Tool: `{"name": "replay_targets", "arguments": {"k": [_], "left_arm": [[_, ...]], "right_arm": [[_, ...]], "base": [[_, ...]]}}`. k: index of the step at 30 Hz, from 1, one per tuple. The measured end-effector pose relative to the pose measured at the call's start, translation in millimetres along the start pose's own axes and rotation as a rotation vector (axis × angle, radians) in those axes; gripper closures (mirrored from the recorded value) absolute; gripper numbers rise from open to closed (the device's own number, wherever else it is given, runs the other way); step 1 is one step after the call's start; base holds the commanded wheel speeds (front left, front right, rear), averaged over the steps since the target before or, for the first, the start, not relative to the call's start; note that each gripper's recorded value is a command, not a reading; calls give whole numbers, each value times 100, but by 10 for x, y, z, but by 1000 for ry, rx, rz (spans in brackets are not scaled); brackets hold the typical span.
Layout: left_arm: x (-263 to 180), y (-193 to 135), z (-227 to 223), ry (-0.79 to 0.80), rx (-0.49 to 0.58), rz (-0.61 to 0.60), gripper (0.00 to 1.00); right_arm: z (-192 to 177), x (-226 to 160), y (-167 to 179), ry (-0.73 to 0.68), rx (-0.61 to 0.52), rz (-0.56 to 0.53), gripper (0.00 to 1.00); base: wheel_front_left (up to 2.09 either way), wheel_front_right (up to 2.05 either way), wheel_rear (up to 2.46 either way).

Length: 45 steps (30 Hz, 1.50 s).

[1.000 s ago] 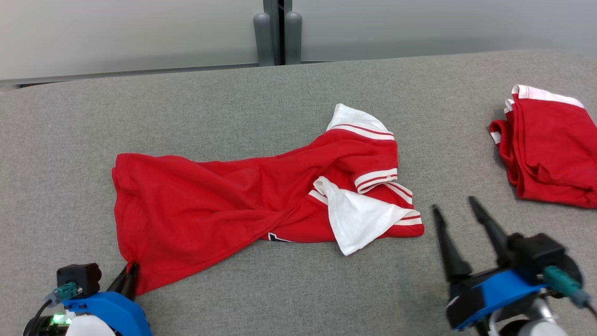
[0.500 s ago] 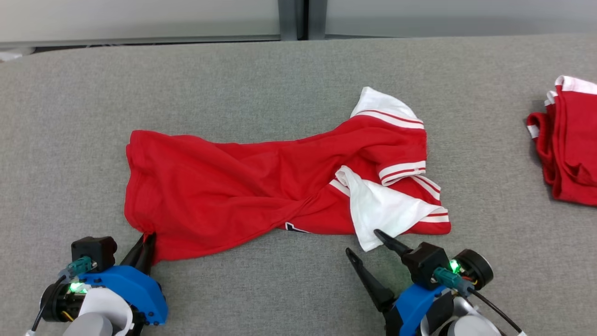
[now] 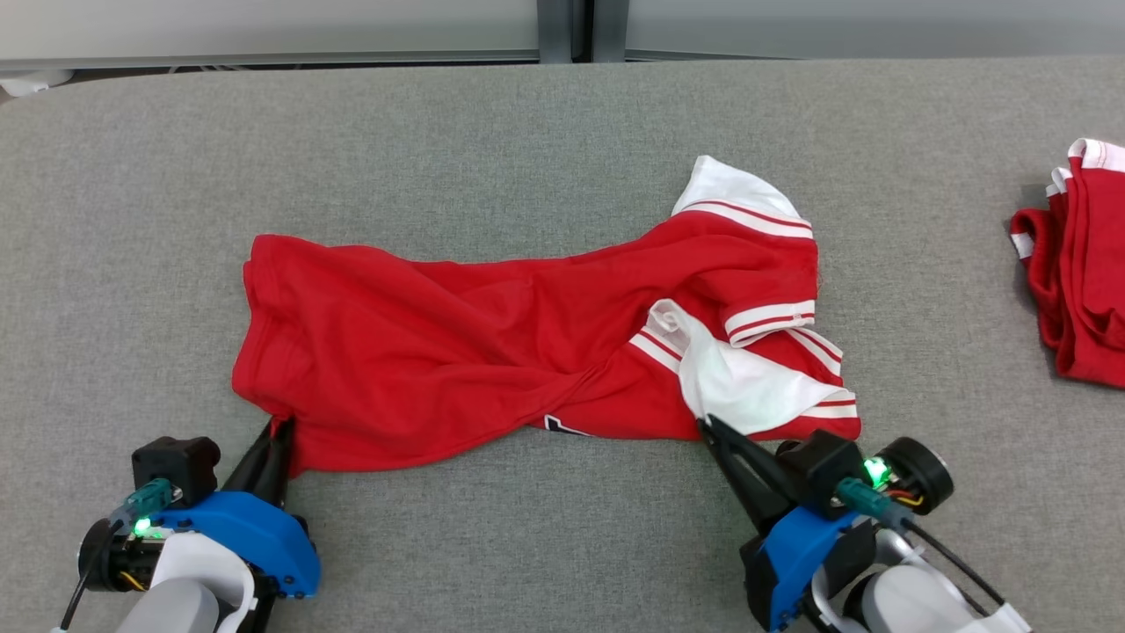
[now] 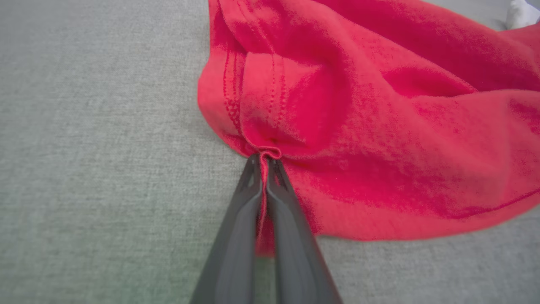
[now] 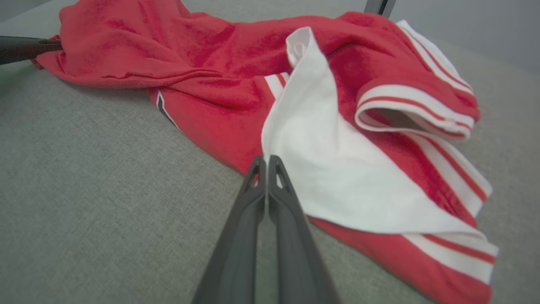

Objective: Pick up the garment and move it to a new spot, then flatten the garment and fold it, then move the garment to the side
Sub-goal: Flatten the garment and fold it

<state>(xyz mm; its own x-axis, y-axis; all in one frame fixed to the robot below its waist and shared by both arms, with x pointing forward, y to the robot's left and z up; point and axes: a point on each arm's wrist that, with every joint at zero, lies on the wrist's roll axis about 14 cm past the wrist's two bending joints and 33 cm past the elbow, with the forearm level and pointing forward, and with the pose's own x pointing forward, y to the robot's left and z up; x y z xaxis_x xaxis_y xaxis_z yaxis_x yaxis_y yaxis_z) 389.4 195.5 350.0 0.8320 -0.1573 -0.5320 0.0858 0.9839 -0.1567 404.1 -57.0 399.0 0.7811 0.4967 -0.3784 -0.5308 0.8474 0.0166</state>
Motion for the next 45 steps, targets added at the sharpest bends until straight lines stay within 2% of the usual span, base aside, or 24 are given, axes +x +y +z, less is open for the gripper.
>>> {"name": "replay_targets", "arguments": {"k": [6,17,21,27,30,34,39,45], "left_arm": [[-58,-18,444,-157,49,0,100],[-501,-350,1754,-517,196,-65,100],[-859,-538,2366,-704,256,-97,100],[-1548,-843,3207,-976,362,-135,100],[-1852,-979,3525,-1083,385,-155,100],[-2048,-1089,3790,-1148,395,-183,100],[-1832,-1113,3907,-1103,340,-222,100],[-1102,-1046,3901,-959,236,-251,100]], "right_arm": [[441,-158,-345,-149,-15,-102,100],[1409,-752,-1112,-430,-107,-357,100],[2048,-1134,-1276,-604,-190,-438,100],[3015,-1914,-1323,-864,-335,-542,100],[3361,-2287,-1337,-965,-375,-587,100],[3673,-2601,-1372,-1043,-405,-621,100],[3823,-2520,-1519,-1029,-392,-613,100],[3847,-1973,-1820,-947,-342,-573,100]], "base": [[0,0,0],[0,0,0],[0,0,0],[0,0,0],[0,0,0],[0,0,0],[0,0,0],[0,0,0]]}}
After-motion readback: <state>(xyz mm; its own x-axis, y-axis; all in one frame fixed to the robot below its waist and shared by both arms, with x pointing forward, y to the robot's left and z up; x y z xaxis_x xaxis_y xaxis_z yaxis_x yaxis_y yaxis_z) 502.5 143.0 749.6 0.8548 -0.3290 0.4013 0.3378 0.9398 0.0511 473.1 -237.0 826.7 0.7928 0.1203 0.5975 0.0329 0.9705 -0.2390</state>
